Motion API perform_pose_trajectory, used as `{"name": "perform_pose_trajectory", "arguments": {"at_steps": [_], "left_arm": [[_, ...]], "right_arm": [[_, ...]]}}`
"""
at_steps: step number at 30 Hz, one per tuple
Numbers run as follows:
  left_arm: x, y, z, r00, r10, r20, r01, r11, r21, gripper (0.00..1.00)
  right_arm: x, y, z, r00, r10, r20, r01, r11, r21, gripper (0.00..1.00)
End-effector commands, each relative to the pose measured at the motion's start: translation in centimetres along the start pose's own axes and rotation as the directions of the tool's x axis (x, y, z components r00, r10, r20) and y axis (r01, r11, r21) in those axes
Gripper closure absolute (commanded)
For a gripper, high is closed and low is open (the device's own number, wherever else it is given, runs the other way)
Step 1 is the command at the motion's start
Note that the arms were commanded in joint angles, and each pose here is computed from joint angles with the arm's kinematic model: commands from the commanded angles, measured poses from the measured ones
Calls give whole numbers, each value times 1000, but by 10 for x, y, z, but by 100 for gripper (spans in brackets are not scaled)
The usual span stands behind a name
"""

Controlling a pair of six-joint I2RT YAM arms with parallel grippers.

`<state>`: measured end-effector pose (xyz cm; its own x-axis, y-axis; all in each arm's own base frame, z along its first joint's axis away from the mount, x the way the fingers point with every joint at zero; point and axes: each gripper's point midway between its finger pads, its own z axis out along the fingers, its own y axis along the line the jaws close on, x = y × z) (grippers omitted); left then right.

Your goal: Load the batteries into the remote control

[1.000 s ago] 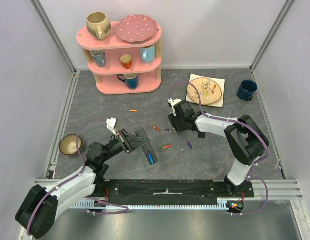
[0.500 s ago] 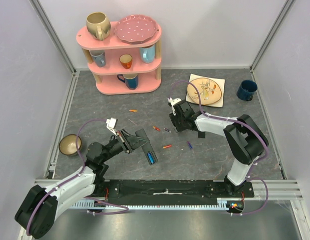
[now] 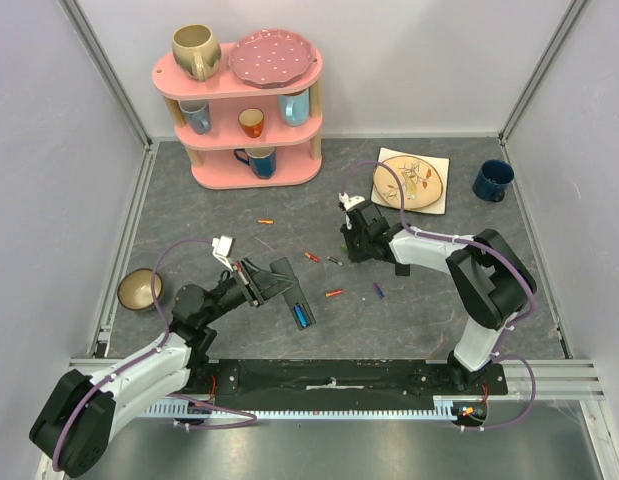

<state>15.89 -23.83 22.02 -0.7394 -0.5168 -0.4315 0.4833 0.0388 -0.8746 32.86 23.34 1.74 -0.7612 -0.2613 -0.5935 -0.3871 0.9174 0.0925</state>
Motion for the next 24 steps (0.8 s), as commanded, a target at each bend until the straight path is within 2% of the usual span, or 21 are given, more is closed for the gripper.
{"name": "perform_pose_trajectory", "arguments": {"at_steps": [1, 4, 8, 12, 24], "left_arm": [[5, 13, -8, 1000, 26, 9, -26, 999, -19, 98], [5, 13, -8, 1000, 26, 9, -26, 999, -19, 98], [6, 13, -8, 1000, 25, 7, -25, 999, -19, 98], [5, 13, -8, 1000, 25, 8, -25, 1000, -17, 98], [5, 12, -7, 1000, 24, 10, -24, 1000, -16, 98]], "right_arm": [[15, 7, -1, 998, 41, -36, -42, 999, -30, 76], [16, 7, -3, 999, 40, -37, -41, 999, -29, 73], [13, 7, -3, 999, 35, -34, -36, 999, -22, 60], [6, 5, -2, 999, 23, -27, -24, 1000, -8, 55], [-16, 1, 6, 998, -44, -39, 45, 998, 32, 57]]}}
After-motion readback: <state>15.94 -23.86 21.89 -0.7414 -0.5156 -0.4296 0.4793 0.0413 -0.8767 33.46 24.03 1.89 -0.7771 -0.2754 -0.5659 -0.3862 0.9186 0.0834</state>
